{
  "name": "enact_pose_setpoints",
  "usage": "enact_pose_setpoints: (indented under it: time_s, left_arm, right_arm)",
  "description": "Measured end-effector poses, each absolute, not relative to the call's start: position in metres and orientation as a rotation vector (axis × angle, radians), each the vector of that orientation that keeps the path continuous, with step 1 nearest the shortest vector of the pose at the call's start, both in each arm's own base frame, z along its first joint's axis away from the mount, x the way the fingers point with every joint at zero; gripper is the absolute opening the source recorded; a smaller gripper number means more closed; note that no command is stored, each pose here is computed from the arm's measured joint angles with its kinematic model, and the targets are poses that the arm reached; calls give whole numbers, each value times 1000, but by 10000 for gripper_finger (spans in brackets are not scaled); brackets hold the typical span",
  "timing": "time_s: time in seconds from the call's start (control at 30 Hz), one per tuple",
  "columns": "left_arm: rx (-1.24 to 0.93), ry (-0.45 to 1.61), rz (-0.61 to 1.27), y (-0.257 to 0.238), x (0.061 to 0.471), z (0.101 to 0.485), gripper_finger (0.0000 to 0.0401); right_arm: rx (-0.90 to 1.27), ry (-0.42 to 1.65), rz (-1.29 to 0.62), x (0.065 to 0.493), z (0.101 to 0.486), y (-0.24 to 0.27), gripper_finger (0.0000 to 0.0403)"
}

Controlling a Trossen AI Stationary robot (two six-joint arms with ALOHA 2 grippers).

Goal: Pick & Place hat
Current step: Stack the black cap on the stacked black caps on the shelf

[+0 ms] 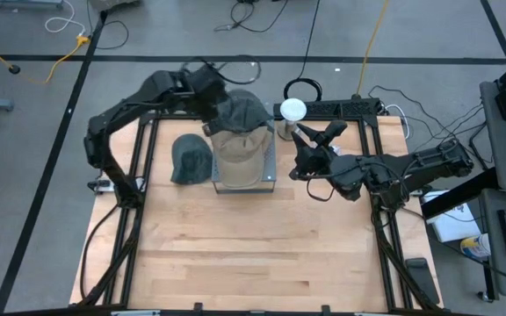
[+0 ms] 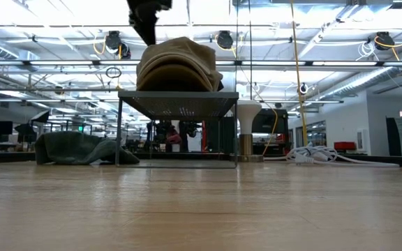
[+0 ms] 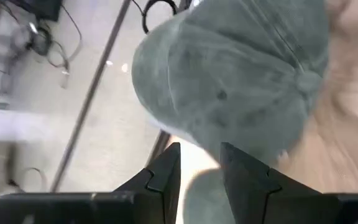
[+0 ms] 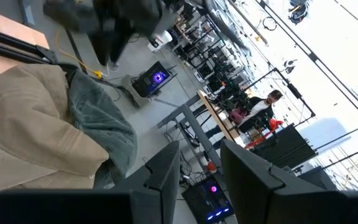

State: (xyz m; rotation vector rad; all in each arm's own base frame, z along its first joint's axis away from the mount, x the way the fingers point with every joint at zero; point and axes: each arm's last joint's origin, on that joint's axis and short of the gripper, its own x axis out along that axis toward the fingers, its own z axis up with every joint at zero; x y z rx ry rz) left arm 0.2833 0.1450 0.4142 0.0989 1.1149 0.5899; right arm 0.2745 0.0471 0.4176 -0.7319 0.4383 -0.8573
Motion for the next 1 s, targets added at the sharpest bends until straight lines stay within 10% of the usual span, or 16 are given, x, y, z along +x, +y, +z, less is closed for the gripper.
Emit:
enact_pose_setpoints:
  time_s: [1.0]
  left_arm:
    - [-197,978,236,84,190,466,167]
  right_arm:
    - [-737,441,-853,274,417,48,110]
